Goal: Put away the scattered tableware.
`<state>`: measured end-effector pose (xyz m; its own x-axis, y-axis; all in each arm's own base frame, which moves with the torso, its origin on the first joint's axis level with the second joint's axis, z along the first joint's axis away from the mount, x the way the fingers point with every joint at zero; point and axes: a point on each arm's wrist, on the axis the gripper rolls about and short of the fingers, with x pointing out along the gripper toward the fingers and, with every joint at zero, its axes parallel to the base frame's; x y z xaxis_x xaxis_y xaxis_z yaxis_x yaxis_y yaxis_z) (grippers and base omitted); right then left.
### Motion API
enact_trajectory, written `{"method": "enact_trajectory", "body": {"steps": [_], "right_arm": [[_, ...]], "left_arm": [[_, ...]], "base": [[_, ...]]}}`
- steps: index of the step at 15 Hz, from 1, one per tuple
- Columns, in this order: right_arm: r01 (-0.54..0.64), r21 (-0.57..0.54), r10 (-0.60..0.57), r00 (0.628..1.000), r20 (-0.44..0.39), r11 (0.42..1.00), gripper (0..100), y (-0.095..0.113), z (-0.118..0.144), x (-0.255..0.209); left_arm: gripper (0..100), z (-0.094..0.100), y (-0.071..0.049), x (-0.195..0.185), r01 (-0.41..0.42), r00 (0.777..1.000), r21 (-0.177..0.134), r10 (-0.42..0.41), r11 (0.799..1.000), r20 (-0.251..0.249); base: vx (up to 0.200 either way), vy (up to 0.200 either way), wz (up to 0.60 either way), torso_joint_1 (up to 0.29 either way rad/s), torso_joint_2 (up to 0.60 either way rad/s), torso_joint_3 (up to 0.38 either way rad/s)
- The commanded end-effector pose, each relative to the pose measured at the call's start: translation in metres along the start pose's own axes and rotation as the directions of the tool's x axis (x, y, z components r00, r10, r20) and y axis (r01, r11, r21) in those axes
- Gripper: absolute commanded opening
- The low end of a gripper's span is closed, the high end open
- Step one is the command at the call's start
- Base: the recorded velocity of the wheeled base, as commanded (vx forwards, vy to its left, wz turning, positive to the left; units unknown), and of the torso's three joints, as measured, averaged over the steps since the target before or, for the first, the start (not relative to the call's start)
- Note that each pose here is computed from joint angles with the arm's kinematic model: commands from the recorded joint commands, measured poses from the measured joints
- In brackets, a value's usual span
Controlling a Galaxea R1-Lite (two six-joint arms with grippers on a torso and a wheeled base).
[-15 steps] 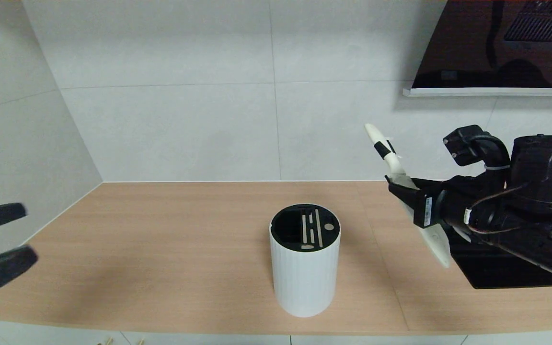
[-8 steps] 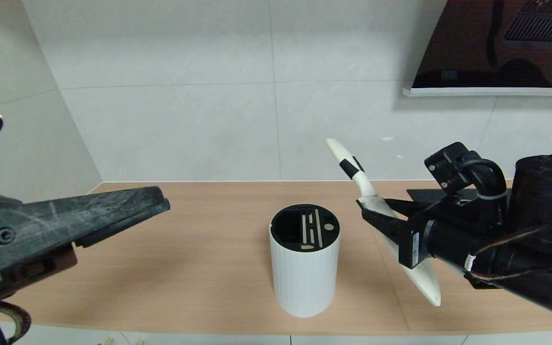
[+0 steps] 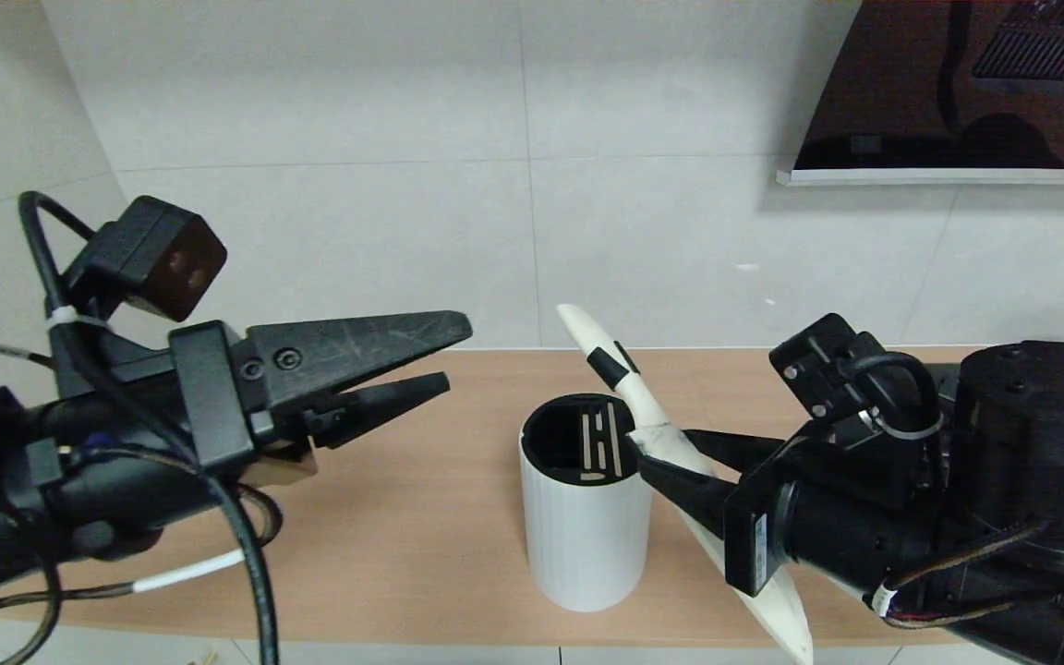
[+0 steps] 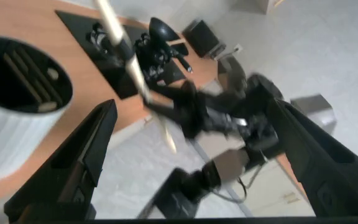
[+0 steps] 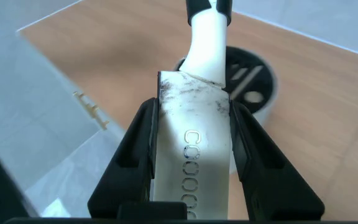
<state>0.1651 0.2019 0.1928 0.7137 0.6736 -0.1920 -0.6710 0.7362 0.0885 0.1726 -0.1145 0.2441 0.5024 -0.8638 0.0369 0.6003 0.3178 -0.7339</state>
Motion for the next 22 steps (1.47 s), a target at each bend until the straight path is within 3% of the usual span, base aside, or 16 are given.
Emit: {"method": "enact_trajectory", "body": {"steps": [1, 4, 5, 7, 11, 13, 16, 22], "right_arm": [[-0.017, 0.027, 0.017, 1.0, -0.01, 1.0, 0, 0.006, -0.002, 0.005], [-0.02, 0.074, 0.021, 1.0, -0.012, 0.997, 0, 0.008, -0.001, 0.012], [-0.017, 0.082, 0.019, 1.0, -0.021, 0.996, 0, 0.008, -0.004, 0.017], [-0.023, 0.087, 0.023, 1.0, 0.003, 0.996, 0, 0.009, -0.004, 0.02], [-0.027, 0.1, 0.026, 1.0, 0.013, 0.995, 0, 0.01, -0.004, 0.02], [-0.03, 0.101, 0.029, 1.0, 0.01, 0.994, 0, 0.01, -0.005, 0.021], [-0.044, 0.11, 0.043, 0.999, 0.007, 0.993, 0, 0.015, -0.006, 0.021], [-0.044, 0.11, 0.043, 0.999, 0.005, 0.993, 0, 0.015, -0.006, 0.02]], "left_arm": [[100, -0.008, 0.017, 0.038, 0.002, 0.999, -0.01, -0.002, 1.0, -0.032], [100, -0.014, 0.037, 0.068, -0.008, 1.0, -0.006, 0.008, 1.0, -0.009], [100, -0.023, 0.045, 0.079, -0.046, 0.999, -0.014, 0.046, 0.999, 0.0], [100, -0.028, 0.05, 0.085, -0.068, 0.998, -0.021, 0.067, 0.998, -0.009], [100, -0.037, 0.061, 0.094, -0.099, 0.995, 0.004, 0.099, 0.995, -0.024], [100, -0.037, 0.061, 0.098, -0.085, 0.996, 0.016, 0.085, 0.996, 0.023], [100, -0.042, 0.065, 0.103, -0.079, 0.996, 0.022, 0.078, 0.997, 0.041], [100, -0.045, 0.068, 0.105, -0.089, 0.996, 0.02, 0.088, 0.996, 0.035]], "base": [[0.0, 0.0, 0.0, 0.0, 0.0, 0.0], [0.0, 0.0, 0.0, 0.0, 0.0, 0.0], [0.0, 0.0, 0.0, 0.0, 0.0, 0.0], [0.0, 0.0, 0.0, 0.0, 0.0, 0.0], [0.0, 0.0, 0.0, 0.0, 0.0, 0.0], [0.0, 0.0, 0.0, 0.0, 0.0, 0.0], [0.0, 0.0, 0.0, 0.0, 0.0, 0.0], [0.0, 0.0, 0.0, 0.0, 0.0, 0.0]]}}
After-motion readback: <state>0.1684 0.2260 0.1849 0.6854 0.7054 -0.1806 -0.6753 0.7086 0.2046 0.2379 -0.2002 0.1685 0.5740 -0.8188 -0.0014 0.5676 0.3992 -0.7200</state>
